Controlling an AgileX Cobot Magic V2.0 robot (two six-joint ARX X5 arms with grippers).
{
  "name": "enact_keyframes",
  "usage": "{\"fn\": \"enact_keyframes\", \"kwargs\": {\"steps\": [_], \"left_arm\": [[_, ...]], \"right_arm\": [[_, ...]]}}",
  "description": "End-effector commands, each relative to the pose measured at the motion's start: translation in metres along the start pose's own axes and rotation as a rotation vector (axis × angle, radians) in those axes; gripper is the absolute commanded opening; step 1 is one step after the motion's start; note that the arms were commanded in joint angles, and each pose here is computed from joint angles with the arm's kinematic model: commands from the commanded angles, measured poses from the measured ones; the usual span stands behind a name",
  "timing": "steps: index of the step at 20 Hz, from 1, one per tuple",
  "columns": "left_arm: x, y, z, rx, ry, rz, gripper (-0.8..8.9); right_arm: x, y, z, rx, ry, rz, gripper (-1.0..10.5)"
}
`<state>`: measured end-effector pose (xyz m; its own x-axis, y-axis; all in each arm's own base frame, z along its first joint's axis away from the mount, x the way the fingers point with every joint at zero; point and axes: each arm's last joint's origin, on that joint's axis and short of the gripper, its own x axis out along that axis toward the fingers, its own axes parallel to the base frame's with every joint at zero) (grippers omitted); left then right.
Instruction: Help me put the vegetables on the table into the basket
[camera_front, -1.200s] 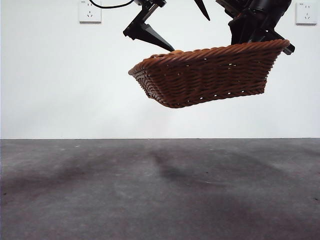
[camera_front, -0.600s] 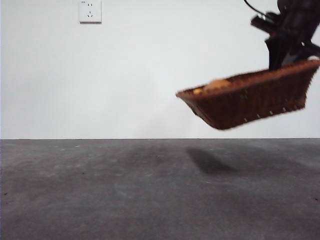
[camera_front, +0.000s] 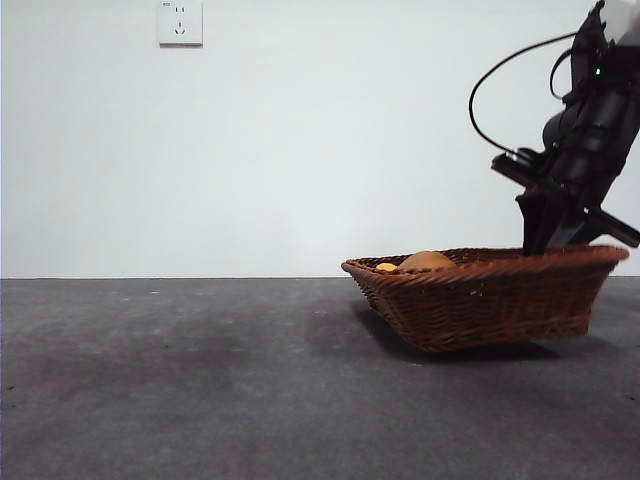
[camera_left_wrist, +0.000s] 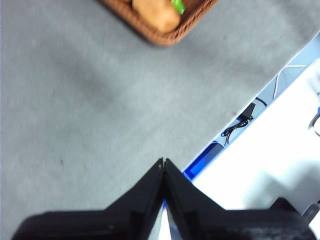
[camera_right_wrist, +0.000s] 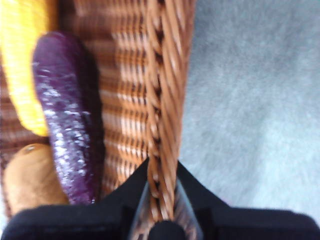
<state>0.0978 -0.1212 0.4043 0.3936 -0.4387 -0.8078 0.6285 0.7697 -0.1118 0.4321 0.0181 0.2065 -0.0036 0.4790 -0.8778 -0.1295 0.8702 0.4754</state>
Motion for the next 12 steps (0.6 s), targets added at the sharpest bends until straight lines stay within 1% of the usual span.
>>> {"fn": "enact_keyframes", "kwargs": {"steps": [1, 5, 6, 7, 8, 9, 10, 12], "left_arm": [[-0.01, 0.004, -0.012, -0.042, -0.043, 0.012, -0.08], [-0.033, 0.009, -0.027, -0.071, -0.132, 0.018, -0.08], [-0.037, 0.01, -0.03, -0.074, -0.151, 0.024, -0.08], [-0.04, 0.011, -0.032, -0.078, -0.162, 0.02, -0.08], [-0.043, 0.012, -0.034, -0.082, -0.171, 0.017, -0.08], [-0.045, 0.012, -0.036, -0.082, -0.179, 0.015, -0.08], [-0.047, 0.012, -0.037, -0.083, -0.187, 0.012, -0.08], [-0.05, 0.013, -0.04, -0.083, -0.198, 0.009, -0.08]], "right_arm": [[0.019, -0.009, 0.001, 0.004, 0.035, 0.026, -0.2], [0.041, -0.02, -0.006, 0.017, 0.055, 0.028, -0.2], [0.044, -0.022, -0.007, 0.021, 0.056, 0.027, 0.0], [0.046, -0.023, -0.008, 0.037, 0.054, 0.016, 0.9], [0.045, -0.023, -0.007, 0.052, 0.05, 0.0, 2.4], [0.042, -0.022, -0.007, 0.057, 0.041, -0.013, 3.6], [0.037, -0.021, -0.007, 0.058, 0.028, -0.034, 4.2], [0.016, -0.013, -0.008, 0.052, -0.036, -0.103, 4.2]]}}
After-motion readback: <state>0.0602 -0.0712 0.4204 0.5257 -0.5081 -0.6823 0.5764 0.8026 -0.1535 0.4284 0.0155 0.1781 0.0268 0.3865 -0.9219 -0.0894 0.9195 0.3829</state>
